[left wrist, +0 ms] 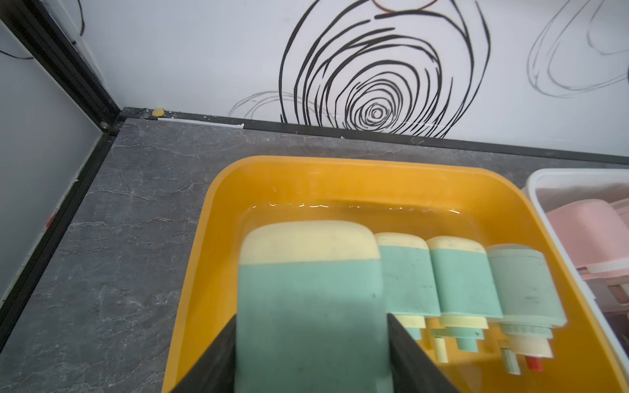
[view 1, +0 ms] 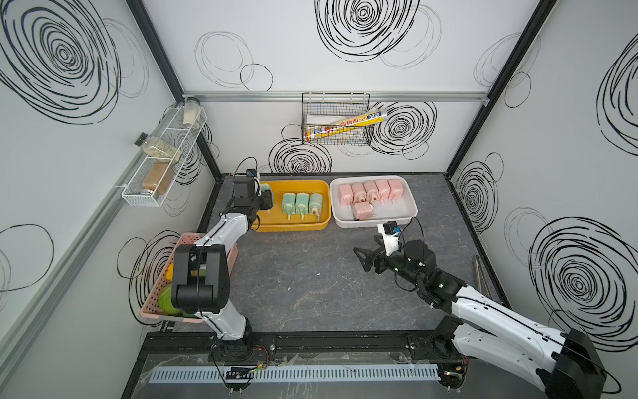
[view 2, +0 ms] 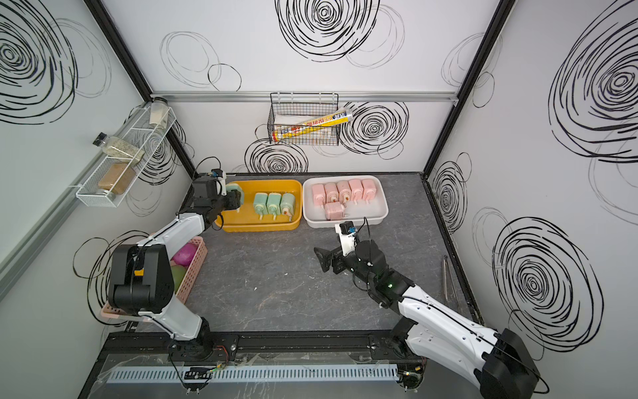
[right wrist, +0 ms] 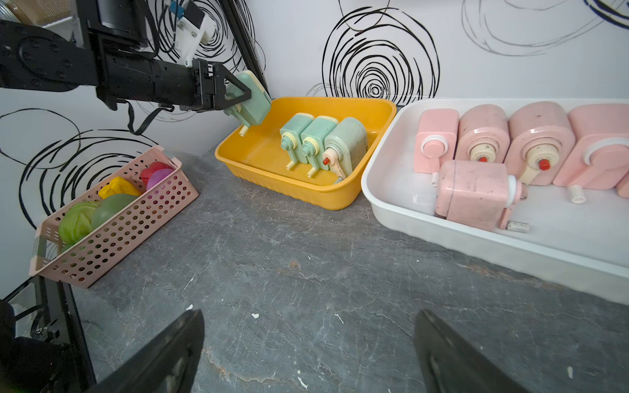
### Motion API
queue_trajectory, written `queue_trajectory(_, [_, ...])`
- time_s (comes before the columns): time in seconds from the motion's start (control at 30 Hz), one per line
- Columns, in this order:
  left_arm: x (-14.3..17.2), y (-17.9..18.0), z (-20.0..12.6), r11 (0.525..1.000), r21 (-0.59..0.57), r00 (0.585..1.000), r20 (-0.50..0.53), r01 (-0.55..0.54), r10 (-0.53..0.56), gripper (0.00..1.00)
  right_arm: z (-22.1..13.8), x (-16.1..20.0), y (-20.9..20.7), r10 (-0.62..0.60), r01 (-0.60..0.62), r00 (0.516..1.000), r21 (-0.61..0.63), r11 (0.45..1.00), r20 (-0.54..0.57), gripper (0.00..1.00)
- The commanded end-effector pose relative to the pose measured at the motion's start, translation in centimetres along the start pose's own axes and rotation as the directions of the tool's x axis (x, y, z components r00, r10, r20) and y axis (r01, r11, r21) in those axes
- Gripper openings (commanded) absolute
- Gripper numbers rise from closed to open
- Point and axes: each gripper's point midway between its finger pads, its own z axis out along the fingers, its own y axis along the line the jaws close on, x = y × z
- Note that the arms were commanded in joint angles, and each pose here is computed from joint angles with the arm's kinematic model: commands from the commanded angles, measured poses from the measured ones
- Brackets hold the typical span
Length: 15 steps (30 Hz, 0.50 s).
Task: Place the pencil sharpeners by color into the storage box
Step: Place the pencil sharpener in the storage box.
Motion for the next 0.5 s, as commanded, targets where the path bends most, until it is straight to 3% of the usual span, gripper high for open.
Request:
queue_trajectory(0.0, [-1.8,-0.1,0.7,0.998,0.045,0.998,0.04,-0.046,0.044,0.0,-0.5,-1.7,0.6,-0.022,0.022,0.999,-0.011,1.0,0.028,1.0])
queue_trajectory(0.47, [0.8,-0.9,4.7,0.992,0.125,0.998,-0.051,-0.026,0.033,0.0,-0.5,-1.4,0.8,-0.025,0.025,1.0,-0.026,0.999,0.01,1.0])
